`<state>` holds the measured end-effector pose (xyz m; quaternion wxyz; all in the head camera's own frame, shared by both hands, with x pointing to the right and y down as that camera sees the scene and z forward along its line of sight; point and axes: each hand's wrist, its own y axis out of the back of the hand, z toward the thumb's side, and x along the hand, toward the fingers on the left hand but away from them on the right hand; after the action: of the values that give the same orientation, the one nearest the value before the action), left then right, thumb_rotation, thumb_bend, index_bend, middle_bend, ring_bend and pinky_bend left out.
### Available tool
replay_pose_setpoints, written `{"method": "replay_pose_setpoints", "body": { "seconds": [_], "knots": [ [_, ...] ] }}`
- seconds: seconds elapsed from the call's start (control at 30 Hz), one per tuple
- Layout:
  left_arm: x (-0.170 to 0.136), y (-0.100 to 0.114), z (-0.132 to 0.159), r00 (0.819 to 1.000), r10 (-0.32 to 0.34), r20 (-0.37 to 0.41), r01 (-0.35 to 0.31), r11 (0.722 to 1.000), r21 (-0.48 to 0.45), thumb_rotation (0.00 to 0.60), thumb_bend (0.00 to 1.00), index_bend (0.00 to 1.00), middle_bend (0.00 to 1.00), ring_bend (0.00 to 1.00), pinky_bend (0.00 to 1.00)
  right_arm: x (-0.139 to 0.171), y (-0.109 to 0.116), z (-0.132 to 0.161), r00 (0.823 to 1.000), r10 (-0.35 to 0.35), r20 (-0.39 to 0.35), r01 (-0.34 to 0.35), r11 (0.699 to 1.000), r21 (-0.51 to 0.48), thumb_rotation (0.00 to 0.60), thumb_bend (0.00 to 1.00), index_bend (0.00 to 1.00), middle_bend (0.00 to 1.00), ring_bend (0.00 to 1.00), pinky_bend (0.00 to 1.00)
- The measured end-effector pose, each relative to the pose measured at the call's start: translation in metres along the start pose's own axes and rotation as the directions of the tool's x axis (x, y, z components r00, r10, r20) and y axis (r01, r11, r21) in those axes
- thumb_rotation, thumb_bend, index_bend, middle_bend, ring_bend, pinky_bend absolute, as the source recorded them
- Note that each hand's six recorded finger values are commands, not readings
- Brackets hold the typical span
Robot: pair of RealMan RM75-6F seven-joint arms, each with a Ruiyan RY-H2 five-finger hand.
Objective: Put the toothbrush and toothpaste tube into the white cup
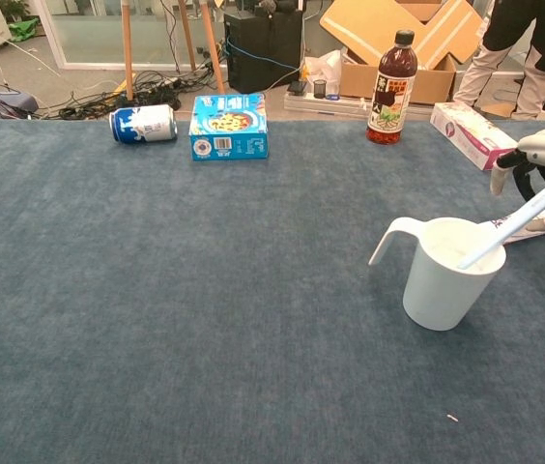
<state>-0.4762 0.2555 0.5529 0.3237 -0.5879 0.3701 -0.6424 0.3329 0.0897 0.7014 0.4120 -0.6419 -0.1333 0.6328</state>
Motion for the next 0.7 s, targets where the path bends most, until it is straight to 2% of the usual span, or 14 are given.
{"method": "replay_pose_setpoints", "body": {
  "seconds": [0.03,0.2,0.3,0.37,0.4,0.7],
  "knots": [
    [0.000,0.000,0.000,1.000,0.000,0.000,0.000,1.000,0.000,0.600,0.00,0.66,0.54,0.44,0.41,0.001,0.000,-0.001,1.000,-0.003,0.001,0.003,1.000,0.002,0.600,0.14,0.38,0.42,0.51,0.52],
    [0.000,-0.001,0.000,1.000,-0.003,0.001,0.003,1.000,0.001,0.600,0.00,0.66,0.54,0.44,0.41,0.001,-0.001,-0.003,1.000,-0.004,0.006,0.004,1.000,-0.001,0.600,0.14,0.39,0.20,0.14,0.23],
    [0.000,-0.001,0.000,1.000,-0.003,0.000,0.003,1.000,0.000,0.600,0.00,0.66,0.54,0.44,0.41,-0.002,-0.004,-0.004,1.000,-0.003,0.006,0.003,1.000,-0.005,0.600,0.13,0.39,0.10,0.03,0.11],
    [0.000,-0.001,0.000,1.000,-0.003,0.000,0.003,1.000,-0.001,0.600,0.00,0.66,0.54,0.44,0.41,-0.003,-0.005,-0.004,1.000,-0.003,0.005,0.003,1.000,-0.007,0.600,0.13,0.40,0.04,0.00,0.02],
    [0.000,-0.001,0.000,1.000,-0.003,0.000,0.003,1.000,-0.001,0.600,0.00,0.66,0.54,0.44,0.41,-0.004,-0.007,-0.003,1.000,-0.004,0.003,0.004,1.000,-0.004,0.600,0.13,0.40,0.02,0.00,0.00],
    [0.000,0.000,0.000,1.000,-0.003,0.000,0.003,1.000,-0.007,0.600,0.00,0.66,0.54,0.44,0.41,-0.014,-0.017,0.009,1.000,-0.006,-0.024,0.007,1.000,0.018,0.600,0.13,0.41,0.00,0.00,0.00]
  ]
}}
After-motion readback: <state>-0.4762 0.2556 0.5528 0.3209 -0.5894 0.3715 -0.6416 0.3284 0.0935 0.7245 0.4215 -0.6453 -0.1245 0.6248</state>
